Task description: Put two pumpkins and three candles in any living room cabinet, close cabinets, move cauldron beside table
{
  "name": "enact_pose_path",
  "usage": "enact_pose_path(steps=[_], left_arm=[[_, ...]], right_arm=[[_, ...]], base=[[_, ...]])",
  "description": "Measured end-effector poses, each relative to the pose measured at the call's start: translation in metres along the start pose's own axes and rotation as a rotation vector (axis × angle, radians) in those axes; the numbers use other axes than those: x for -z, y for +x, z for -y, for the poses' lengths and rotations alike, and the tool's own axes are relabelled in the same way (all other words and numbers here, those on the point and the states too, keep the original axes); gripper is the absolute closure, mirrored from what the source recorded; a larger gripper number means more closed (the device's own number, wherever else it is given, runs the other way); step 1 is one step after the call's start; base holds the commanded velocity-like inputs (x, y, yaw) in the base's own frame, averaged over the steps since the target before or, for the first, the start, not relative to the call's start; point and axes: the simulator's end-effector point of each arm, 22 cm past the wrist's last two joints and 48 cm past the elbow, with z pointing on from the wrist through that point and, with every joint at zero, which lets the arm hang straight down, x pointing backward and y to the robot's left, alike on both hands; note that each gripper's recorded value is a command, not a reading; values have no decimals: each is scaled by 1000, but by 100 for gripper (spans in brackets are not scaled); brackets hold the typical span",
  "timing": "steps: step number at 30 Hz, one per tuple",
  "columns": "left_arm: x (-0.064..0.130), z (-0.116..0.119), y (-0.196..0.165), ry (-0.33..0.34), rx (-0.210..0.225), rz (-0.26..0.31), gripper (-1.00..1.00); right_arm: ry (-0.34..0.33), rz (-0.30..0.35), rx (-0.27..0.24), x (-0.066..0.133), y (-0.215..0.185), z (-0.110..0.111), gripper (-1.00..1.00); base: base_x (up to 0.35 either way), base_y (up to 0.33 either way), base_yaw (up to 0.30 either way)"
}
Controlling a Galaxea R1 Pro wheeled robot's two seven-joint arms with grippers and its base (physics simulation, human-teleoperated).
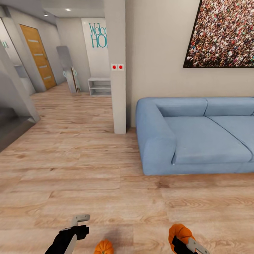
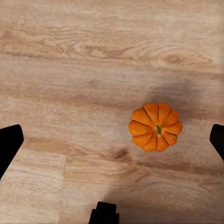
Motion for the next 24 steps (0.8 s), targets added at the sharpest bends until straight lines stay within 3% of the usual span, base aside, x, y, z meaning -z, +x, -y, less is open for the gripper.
enact_pose_path(steps=[9,24], left_arm=[[0,0,-7,0,5,31,-100],[0,0,-8,0,5,35,-100]], right_arm=[[1,-1,0,0,0,0,100],[1,-1,1,0,0,0,100]], base=[[121,-67,0],[101,-117,0]])
